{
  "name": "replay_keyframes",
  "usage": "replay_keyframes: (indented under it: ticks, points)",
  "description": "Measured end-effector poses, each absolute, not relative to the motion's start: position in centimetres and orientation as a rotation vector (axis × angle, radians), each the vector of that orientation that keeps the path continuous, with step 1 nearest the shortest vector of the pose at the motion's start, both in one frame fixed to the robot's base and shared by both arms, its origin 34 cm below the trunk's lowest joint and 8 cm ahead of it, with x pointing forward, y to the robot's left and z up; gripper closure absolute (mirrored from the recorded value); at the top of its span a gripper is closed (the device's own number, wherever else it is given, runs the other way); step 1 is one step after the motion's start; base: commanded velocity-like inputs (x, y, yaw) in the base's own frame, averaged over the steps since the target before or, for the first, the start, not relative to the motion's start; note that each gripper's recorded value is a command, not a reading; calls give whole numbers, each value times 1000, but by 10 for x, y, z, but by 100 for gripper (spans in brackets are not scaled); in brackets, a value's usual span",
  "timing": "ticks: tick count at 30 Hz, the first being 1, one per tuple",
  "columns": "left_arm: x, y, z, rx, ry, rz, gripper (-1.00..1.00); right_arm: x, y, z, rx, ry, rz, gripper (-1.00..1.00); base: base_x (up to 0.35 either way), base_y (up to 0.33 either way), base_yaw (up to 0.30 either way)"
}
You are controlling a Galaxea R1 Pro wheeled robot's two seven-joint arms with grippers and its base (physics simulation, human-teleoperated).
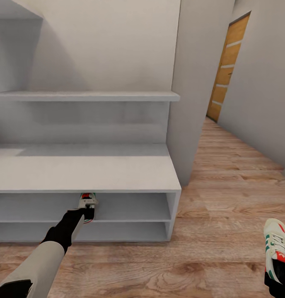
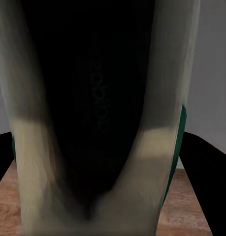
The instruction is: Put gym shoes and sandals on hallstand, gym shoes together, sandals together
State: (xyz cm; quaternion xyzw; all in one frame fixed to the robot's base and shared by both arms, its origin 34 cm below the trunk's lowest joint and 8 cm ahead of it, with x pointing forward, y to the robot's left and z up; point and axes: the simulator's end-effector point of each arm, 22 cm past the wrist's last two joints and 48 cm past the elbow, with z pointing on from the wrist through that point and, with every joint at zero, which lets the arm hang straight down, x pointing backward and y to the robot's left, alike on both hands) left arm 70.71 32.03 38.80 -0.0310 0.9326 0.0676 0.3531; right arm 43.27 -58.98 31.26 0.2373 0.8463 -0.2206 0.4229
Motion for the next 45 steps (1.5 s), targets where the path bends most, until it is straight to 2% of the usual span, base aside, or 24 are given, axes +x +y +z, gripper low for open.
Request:
replay_keyframes:
  ticks: [10, 37, 38, 45]
  points:
    - [706, 320, 387, -80, 2415, 174, 100, 433, -590, 313, 594, 2119, -552, 100, 148, 0, 0]
    - [704, 320, 384, -77, 2419, 175, 100, 433, -590, 312, 594, 2119, -552, 100, 42, 0, 0]
    - [704, 320, 385, -77, 2419, 176, -100, 433, -589, 312, 594, 2119, -552, 100, 0, 0, 0]
    - [704, 322, 384, -76, 2420, 181, -100, 433, -589, 312, 594, 2119, -552, 100, 0, 0, 0]
